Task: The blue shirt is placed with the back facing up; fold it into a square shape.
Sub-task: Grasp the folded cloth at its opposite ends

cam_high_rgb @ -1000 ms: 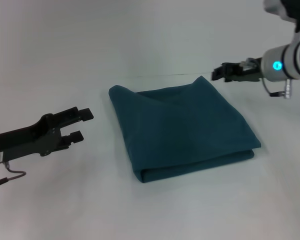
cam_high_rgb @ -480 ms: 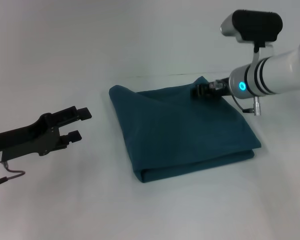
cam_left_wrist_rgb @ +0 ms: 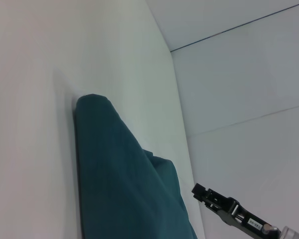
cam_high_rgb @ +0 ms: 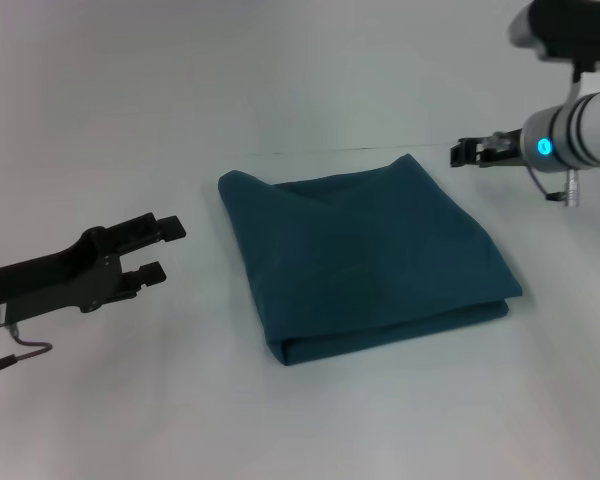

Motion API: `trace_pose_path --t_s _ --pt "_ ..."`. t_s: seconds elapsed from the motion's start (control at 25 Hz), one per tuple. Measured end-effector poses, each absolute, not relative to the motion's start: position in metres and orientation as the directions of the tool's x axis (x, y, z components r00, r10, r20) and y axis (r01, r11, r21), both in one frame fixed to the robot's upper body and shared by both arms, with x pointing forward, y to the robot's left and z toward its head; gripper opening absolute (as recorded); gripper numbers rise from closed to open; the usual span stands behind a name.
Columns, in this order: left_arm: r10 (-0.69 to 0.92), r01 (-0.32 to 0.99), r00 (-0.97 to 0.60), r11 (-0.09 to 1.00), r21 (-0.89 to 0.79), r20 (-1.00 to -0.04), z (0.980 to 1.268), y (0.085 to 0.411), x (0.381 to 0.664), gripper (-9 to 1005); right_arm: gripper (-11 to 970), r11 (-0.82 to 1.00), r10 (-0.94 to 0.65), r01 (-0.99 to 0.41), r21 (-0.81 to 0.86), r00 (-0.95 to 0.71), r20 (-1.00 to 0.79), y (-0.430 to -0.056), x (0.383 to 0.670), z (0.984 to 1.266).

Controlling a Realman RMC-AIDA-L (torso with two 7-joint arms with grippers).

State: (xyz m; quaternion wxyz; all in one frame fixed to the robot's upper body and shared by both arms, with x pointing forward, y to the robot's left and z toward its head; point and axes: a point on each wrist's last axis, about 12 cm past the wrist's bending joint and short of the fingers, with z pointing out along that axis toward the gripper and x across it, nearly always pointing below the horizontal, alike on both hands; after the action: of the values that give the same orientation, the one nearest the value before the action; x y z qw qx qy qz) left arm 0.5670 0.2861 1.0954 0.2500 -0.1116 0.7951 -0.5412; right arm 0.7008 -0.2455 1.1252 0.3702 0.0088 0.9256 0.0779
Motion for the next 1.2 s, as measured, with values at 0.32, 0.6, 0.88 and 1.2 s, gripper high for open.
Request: trace_pose_path --t_s 0.32,0.6,0.88,1.2 --pt "-0.447 0.094 -0.851 0.388 -0.917 -0.276 1.096 0.285 0.567 887 400 0.979 0.094 -0.048 0.2 -0.763 -0.64 -0.258 0.694 1.14" --pt "-0.444 0.096 -0.852 0.39 -0.916 -0.279 1.096 0.286 0.567 887 411 0.969 0.079 -0.082 0.232 -0.789 -0.609 -0.257 0.691 1.145" --pt "-0.4 0.101 -0.876 0.392 -0.914 -0.269 1.097 0.285 0.564 887 531 0.798 0.149 -0.236 0.554 -0.814 -0.561 -0.274 0.664 1.155" --pt "-0.345 0.059 -0.915 0.399 -0.915 -0.21 1.094 0.277 0.561 887 757 0.613 0.353 -0.198 0.765 -0.798 -0.489 -0.35 0.615 1.167"
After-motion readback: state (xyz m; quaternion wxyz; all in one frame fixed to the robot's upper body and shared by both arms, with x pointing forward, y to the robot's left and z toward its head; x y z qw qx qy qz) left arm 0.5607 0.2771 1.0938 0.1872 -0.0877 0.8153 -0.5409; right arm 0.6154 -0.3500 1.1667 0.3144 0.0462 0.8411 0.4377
